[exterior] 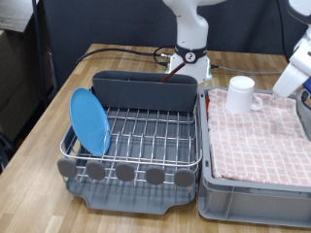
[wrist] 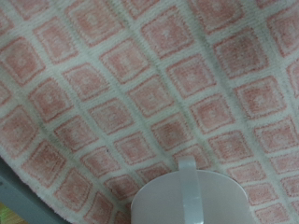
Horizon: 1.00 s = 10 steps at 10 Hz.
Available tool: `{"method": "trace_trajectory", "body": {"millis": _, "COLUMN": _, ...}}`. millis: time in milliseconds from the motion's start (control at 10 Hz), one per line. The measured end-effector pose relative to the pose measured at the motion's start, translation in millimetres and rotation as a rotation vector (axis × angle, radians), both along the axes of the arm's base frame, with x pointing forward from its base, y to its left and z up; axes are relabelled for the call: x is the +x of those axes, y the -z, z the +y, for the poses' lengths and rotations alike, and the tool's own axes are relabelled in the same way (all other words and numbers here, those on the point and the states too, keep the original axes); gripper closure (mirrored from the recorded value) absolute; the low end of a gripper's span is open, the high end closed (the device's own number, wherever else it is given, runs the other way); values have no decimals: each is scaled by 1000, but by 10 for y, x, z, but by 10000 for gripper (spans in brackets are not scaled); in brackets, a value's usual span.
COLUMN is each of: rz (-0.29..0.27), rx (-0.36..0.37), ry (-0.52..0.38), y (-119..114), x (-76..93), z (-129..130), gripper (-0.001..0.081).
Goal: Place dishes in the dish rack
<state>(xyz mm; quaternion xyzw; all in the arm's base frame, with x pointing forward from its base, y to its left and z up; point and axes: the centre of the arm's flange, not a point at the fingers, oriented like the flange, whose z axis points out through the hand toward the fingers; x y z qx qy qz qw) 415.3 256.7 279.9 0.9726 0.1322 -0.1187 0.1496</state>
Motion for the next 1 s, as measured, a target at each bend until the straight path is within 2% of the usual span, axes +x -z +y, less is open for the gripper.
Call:
{"method": "trace_trajectory", "body": {"millis": 400, "rz": 4, "rx": 3, "ry": -38, "y": 174, "x": -68, "z": -123, "gripper": 3}}
{"method": "trace_trajectory", "body": {"millis": 1000, "rz": 14, "rx": 4, "ry": -71, "y": 309, "x": -116, "z": -263, "gripper": 3}}
